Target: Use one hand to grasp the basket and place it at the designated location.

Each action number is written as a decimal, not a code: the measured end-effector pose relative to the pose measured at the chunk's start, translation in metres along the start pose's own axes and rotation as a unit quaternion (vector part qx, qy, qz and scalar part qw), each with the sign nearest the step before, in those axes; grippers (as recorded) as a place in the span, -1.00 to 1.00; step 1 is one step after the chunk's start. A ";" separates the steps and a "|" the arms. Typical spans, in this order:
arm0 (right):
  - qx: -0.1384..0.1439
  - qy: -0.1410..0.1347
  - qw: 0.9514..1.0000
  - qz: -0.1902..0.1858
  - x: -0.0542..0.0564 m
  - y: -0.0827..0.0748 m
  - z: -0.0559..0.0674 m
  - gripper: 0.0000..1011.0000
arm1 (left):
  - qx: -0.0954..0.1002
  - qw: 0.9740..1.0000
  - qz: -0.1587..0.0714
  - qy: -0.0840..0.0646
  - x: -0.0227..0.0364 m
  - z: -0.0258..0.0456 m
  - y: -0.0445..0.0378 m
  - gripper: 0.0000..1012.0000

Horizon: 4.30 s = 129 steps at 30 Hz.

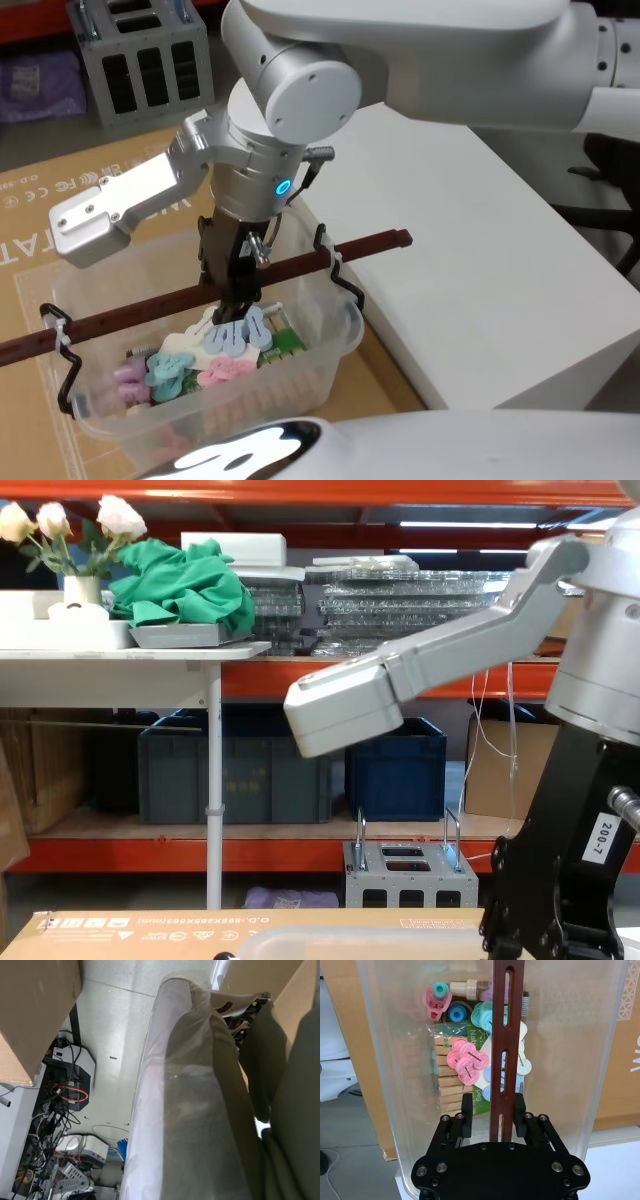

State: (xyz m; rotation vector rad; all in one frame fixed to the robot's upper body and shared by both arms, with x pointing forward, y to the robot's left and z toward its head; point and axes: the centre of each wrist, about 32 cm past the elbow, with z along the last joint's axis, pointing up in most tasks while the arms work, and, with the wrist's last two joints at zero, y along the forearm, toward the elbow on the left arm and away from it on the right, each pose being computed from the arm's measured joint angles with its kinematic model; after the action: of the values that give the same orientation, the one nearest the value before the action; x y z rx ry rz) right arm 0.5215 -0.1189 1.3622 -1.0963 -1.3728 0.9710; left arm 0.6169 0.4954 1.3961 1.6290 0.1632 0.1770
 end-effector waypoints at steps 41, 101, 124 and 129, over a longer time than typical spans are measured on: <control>-0.016 0.022 0.995 -0.097 -0.037 -0.084 -0.015 0.98 | 0.000 1.000 0.000 0.000 0.0000 0.0000 0.0000 -1.00; -0.008 0.000 1.000 -0.001 -0.001 0.000 -0.002 0.98 | 0.000 1.000 0.000 0.000 0.0000 0.0000 0.0000 -1.00; -0.010 0.006 1.000 0.003 0.000 0.007 -0.004 0.87 | 0.000 1.000 0.000 0.000 0.0000 0.0000 0.0000 -1.00; -0.010 0.006 1.000 0.000 -0.001 0.007 -0.005 0.67 | 0.000 1.000 0.000 0.000 0.0000 0.0000 0.0000 -1.00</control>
State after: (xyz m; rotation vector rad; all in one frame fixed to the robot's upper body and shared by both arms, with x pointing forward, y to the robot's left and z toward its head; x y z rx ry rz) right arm 0.5272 -0.1178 1.3556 -1.1152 -1.3758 0.9509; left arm 0.6169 0.4954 1.3961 1.6290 0.1632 0.1770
